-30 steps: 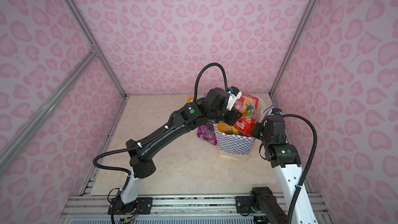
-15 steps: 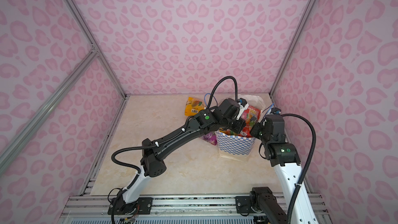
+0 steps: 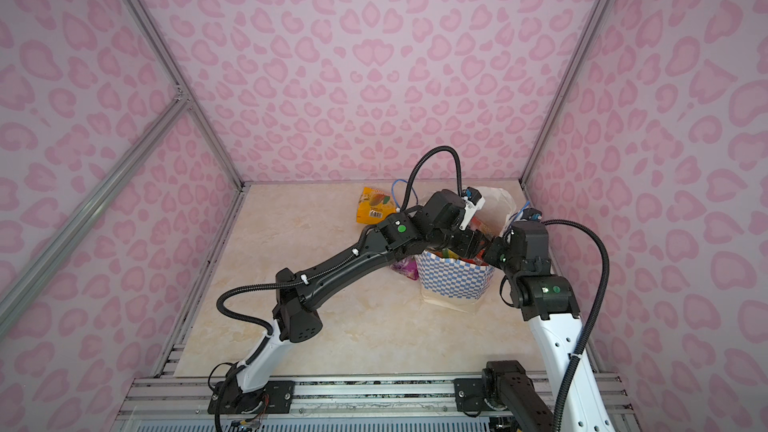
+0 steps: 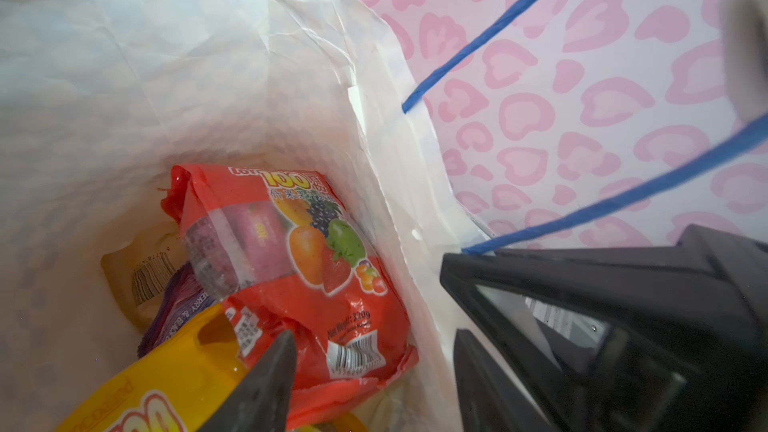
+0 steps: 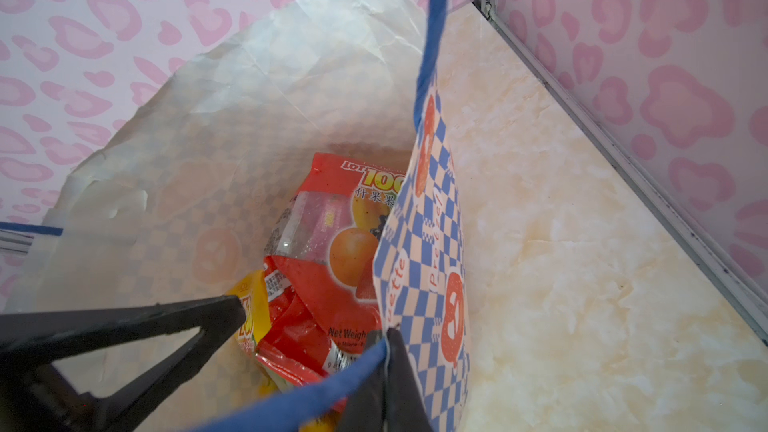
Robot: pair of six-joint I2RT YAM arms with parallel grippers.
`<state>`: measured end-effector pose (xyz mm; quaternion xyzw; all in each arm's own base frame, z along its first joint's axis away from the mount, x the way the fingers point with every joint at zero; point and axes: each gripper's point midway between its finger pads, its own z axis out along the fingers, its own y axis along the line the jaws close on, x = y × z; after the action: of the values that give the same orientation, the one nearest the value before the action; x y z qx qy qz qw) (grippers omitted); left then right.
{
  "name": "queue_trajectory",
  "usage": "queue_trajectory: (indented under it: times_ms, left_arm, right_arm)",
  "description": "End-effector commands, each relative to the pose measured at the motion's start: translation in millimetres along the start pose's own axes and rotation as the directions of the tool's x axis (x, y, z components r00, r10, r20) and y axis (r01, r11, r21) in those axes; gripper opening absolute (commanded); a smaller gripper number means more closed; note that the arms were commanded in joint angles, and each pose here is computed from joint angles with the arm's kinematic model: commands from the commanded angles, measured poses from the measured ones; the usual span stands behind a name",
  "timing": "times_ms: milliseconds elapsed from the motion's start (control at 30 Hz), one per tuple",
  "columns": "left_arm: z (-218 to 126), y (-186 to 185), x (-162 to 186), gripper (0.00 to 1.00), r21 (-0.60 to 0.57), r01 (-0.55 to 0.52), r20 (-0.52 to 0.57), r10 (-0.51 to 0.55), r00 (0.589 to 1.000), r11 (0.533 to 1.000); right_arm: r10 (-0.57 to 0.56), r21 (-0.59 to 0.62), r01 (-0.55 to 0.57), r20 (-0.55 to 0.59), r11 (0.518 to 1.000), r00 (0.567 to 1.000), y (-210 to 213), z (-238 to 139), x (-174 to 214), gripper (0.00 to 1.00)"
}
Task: Place the snacks into the paper bag
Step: 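Lower the red gummy pack into the bag and open the left gripper, then raise the open left gripper out of the bag and move toward the purple pack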
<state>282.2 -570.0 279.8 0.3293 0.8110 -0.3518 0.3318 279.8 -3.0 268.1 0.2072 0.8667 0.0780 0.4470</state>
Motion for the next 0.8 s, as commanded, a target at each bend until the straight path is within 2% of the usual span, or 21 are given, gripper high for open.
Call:
queue_trajectory:
  times_ms: [0, 367, 533, 767]
  left_arm:
    - [-52, -21, -43, 0.63, 0.043, -0.018, 0.118, 0.012, 0.993, 0.999]
    - [-142, -59, -77, 0.72, 0.162, -0.057, 0.217, 0.021, 0.976, 0.985]
    - [-176, -65, -88, 0.73, 0.165, -0.093, 0.278, 0.044, 0.959, 0.982]
    - [-204, -67, -106, 0.73, 0.123, -0.16, 0.365, 0.105, 0.925, 0.979]
  right_arm:
    - [0.003, -0.023, -0.002, 0.038, 1.0, 0.999, 5, -3, -10, 0.0]
    - [0.002, -0.012, -0.001, 0.04, 1.0, 0.999, 3, -2, -8, 0.0]
    - [0.002, -0.015, -0.001, 0.04, 1.0, 0.999, 3, -2, -8, 0.0]
    - [0.004, -0.017, -0.003, 0.035, 1.0, 0.999, 3, -1, -7, 0.0]
